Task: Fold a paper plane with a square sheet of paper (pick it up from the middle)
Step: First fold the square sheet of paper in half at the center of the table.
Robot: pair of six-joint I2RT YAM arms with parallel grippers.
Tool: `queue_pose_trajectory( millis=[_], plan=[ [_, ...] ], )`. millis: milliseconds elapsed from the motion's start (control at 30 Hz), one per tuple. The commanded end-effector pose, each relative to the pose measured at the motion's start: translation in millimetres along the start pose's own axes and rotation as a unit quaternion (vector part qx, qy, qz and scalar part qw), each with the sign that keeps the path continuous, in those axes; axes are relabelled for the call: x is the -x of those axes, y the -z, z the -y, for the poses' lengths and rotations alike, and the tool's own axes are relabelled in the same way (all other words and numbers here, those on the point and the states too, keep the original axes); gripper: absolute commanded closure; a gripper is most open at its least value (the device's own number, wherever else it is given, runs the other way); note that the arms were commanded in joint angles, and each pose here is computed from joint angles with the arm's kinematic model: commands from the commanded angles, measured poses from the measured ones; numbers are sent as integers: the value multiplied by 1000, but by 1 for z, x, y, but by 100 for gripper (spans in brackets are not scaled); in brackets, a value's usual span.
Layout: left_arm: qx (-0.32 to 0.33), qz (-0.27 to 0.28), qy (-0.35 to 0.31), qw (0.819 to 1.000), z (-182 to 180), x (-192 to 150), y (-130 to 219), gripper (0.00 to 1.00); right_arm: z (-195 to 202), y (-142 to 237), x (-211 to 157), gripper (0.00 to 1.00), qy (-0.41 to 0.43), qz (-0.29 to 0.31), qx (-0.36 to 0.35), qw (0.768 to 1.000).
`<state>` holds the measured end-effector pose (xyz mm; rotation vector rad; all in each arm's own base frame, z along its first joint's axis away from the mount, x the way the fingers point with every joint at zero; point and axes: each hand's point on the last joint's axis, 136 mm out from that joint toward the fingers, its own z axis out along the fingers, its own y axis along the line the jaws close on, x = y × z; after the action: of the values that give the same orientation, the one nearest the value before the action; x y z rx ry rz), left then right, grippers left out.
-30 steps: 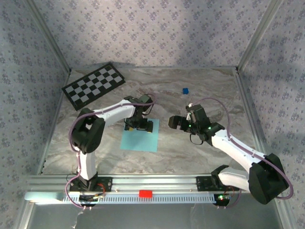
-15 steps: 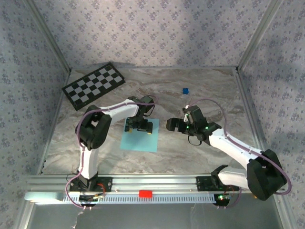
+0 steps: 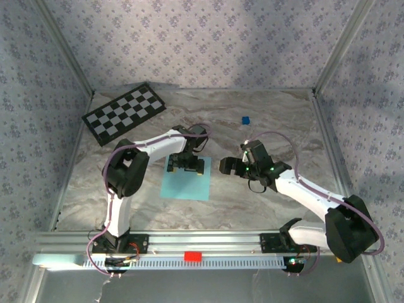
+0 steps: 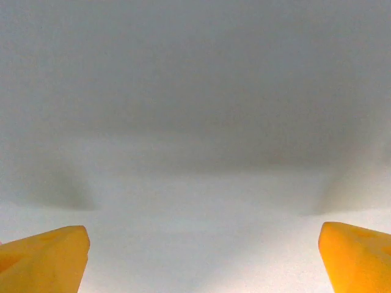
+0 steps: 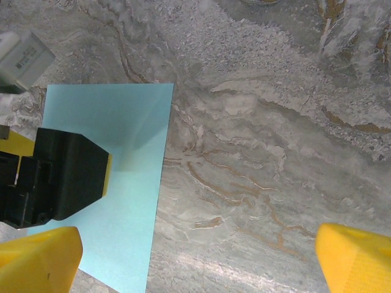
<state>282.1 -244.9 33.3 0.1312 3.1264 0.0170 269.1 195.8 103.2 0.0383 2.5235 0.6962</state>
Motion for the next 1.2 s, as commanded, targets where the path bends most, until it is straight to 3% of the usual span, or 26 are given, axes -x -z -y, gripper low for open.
queue_pose_trajectory(
  millis=[0, 500, 700, 1000, 1167],
  plan=[
    [-9, 17, 7, 1000, 3, 2, 19, 3, 1, 2, -2, 0, -7, -1, -6, 1000],
    [12, -33, 9, 999, -5, -19, -31, 4, 5, 5, -6, 0, -11, -3, -13, 1000],
    [12, -47, 7, 999, -6, -27, -45, 8, 7, 6, -7, 0, -14, -1, -16, 1000],
    [9, -42, 5, 999, -6, -24, -41, 10, 1, 11, 3, 0, -13, 11, -16, 1000],
    [-10, -20, 3, 1000, 1, -17, -26, 18, -1, 14, 9, 0, -12, 24, -14, 1000]
  ],
)
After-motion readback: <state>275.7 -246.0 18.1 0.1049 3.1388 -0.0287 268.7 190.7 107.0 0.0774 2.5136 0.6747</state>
